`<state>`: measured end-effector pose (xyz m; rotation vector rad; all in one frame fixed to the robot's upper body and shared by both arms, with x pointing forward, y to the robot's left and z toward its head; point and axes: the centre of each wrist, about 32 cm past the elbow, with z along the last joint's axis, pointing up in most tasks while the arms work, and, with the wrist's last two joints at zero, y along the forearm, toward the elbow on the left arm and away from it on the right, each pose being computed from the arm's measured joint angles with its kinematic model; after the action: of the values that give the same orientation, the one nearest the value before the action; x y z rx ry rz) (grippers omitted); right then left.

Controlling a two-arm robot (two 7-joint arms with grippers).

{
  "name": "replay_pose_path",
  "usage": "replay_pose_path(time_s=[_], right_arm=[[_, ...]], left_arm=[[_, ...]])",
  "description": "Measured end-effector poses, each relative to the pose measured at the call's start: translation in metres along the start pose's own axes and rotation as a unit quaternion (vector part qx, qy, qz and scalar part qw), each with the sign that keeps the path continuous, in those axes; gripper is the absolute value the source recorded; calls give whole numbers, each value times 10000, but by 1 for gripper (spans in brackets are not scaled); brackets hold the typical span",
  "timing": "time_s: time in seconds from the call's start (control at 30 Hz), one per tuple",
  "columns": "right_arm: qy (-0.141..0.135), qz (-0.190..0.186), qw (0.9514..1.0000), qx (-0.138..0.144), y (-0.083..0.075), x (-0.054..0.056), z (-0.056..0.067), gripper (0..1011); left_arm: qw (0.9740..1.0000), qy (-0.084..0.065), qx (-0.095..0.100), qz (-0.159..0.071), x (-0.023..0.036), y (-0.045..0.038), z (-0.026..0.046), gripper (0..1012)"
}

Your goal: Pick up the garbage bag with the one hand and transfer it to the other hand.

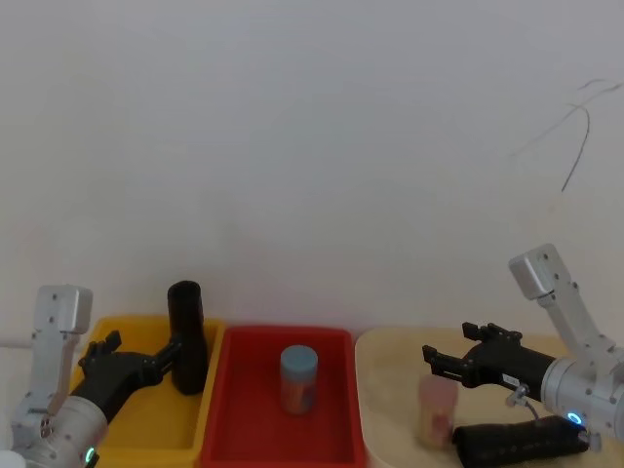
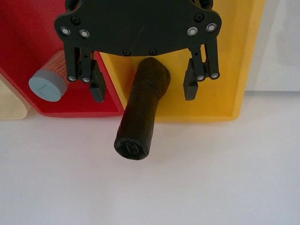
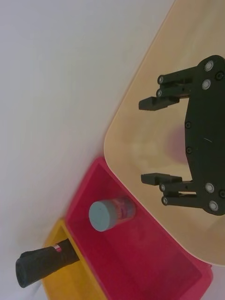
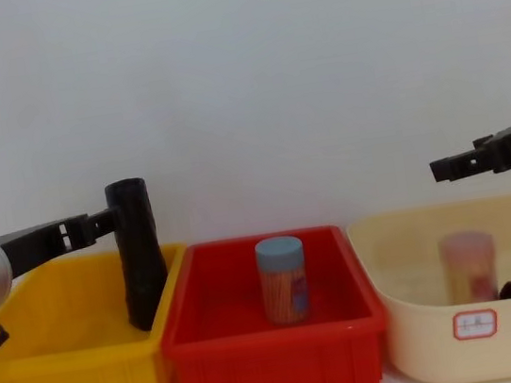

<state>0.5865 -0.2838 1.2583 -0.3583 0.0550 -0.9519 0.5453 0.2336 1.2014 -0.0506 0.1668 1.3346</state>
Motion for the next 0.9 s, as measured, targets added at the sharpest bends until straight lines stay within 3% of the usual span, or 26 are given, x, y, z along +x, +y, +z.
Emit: replay_pose_path(time_s=[0.3,0.6,0.8,0.9], right_arm=[[-50,-63,9996,280,-6,-28,-34,1001],[-117,-289,9966,767,-36,-115,-2,1000],[-156,-600,9911,1180,-65,-229,15,1000],[-177,-812,9859,1454,-79,-324,24,1000]], left_arm=[[10000,0,0,0,0,0,0,1002],[10000,0,0,-1,0,0,0,1002],[10000,0,0,-1,0,0,0,1002],[10000,0,0,-1,0,0,0,1002]])
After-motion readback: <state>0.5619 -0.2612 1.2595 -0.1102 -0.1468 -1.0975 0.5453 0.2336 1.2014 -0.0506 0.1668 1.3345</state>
